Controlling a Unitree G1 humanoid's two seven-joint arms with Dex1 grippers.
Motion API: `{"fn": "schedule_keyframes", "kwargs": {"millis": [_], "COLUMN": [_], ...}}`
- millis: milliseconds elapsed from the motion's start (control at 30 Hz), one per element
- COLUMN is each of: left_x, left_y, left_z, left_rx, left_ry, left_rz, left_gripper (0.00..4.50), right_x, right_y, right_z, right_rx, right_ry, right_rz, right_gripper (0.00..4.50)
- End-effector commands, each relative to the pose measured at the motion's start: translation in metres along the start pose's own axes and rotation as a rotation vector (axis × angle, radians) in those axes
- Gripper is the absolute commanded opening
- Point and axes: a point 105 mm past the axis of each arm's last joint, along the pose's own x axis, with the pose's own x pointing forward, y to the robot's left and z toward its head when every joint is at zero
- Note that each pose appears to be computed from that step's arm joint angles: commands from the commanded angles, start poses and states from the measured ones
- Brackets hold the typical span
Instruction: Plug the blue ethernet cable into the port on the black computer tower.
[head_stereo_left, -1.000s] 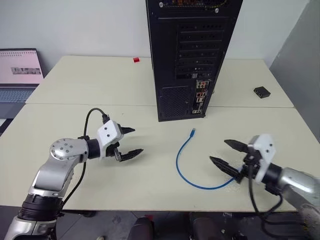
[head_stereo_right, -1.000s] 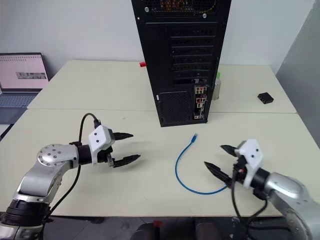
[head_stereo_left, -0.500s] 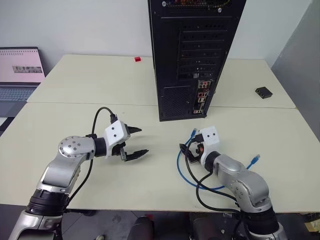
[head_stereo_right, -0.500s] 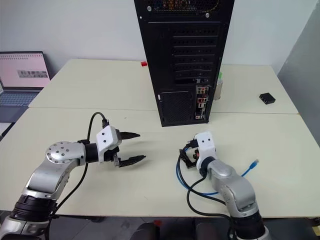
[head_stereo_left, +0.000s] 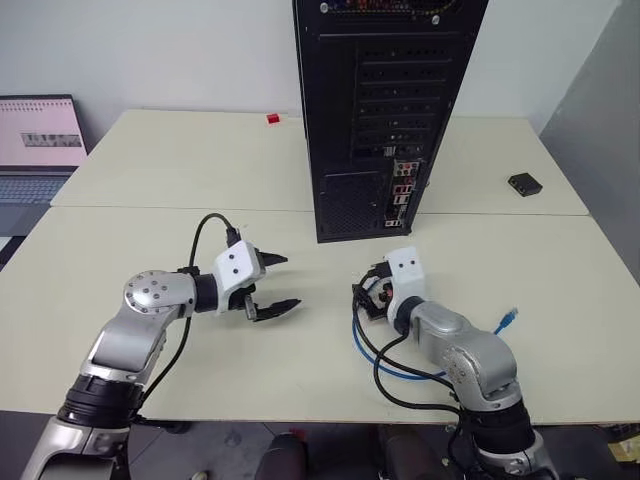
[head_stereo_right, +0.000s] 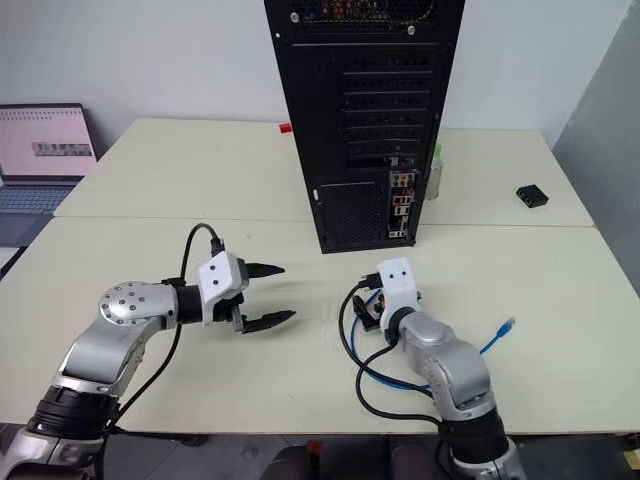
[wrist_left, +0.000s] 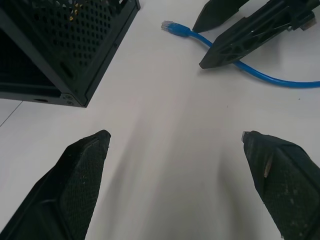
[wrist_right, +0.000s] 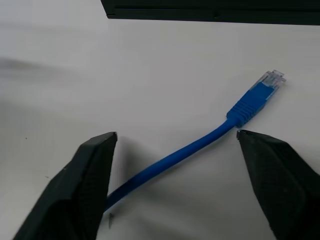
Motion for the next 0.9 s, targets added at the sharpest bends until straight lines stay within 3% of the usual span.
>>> {"fn": "schedule_keyframes", "kwargs": {"millis": [33, 433, 567, 733, 900], "left_x": [0.001, 0.002, 0.001, 0.005, 0.012], "left_y": [0.005, 0.009, 0.012, 0.008, 0.006], "left_z": [0.009, 0.007, 0.007, 0.014, 0.021], "left_rx": [0.042, 0.042, 0.035, 0.047, 0.075], "left_ry": [-0.021, -0.019, -0.022, -0.046, -0.068], "left_rz": [0.012, 0.016, 0.009, -0.081, -0.149], "left_gripper": [4.5, 4.5, 4.5, 4.5, 4.5], "right_x": [0.003, -0.004, -0.012, -0.034, -0.046], "right_y": [0.001, -0.01, 0.002, 0.025, 0.035], "right_z": [-0.004, 0.006, 0.016, 0.03, 0.034], "right_rx": [0.0, -0.02, -0.1, -0.347, -0.505], "right_ry": [0.024, -0.024, -0.062, -0.094, -0.08], "right_rz": [0.005, 0.006, 0.115, 0.359, 0.496], "right_gripper": [3.06, 0.01, 0.01, 0.01, 0.01]}}
